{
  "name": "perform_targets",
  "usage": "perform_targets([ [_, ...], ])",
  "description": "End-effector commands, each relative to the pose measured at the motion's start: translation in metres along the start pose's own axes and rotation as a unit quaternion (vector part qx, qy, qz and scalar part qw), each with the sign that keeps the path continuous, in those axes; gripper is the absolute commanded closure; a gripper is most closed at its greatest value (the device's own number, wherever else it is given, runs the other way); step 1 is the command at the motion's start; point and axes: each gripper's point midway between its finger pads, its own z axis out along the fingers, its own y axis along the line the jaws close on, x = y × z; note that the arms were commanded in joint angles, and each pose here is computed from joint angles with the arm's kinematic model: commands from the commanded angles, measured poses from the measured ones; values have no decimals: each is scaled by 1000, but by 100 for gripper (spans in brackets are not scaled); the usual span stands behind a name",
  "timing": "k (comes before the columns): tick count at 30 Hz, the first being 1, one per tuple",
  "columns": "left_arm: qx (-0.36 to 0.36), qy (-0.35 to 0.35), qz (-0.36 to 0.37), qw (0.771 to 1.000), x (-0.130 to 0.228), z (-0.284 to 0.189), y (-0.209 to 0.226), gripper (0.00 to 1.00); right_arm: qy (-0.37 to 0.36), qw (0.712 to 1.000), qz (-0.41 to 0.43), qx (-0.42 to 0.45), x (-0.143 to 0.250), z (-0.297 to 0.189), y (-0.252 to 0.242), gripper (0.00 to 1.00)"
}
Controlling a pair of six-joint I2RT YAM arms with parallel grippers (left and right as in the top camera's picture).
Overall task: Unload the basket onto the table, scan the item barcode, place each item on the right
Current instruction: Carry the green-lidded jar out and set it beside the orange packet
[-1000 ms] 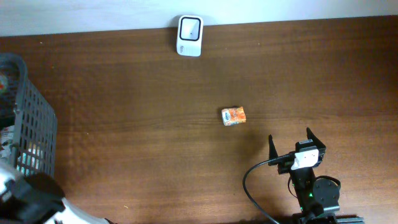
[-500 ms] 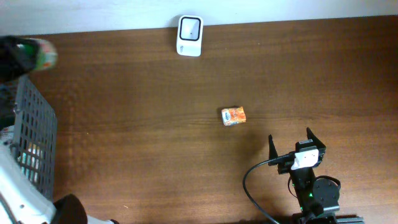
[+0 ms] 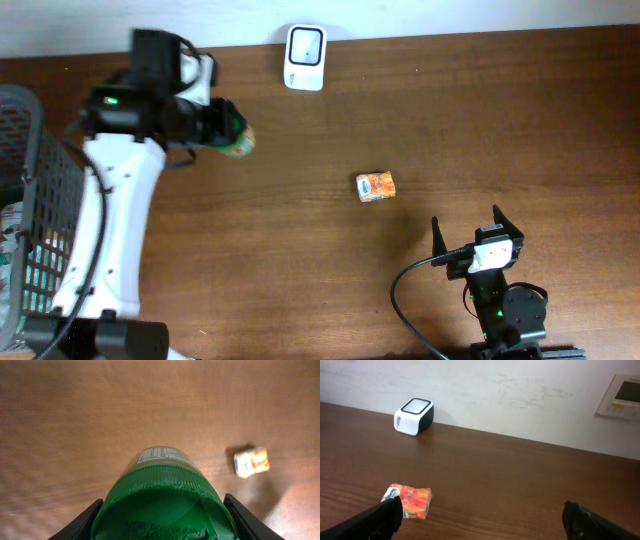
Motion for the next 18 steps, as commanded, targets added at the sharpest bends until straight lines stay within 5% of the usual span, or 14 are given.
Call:
perform_targets([
  [1,7,24,13,1000,24,35,-14,68,-1,1000,4,-4,1,0,1,1],
  [18,-33,63,75,995,88,145,-44,65,-1,1000,4,-4,1,0,1,2],
])
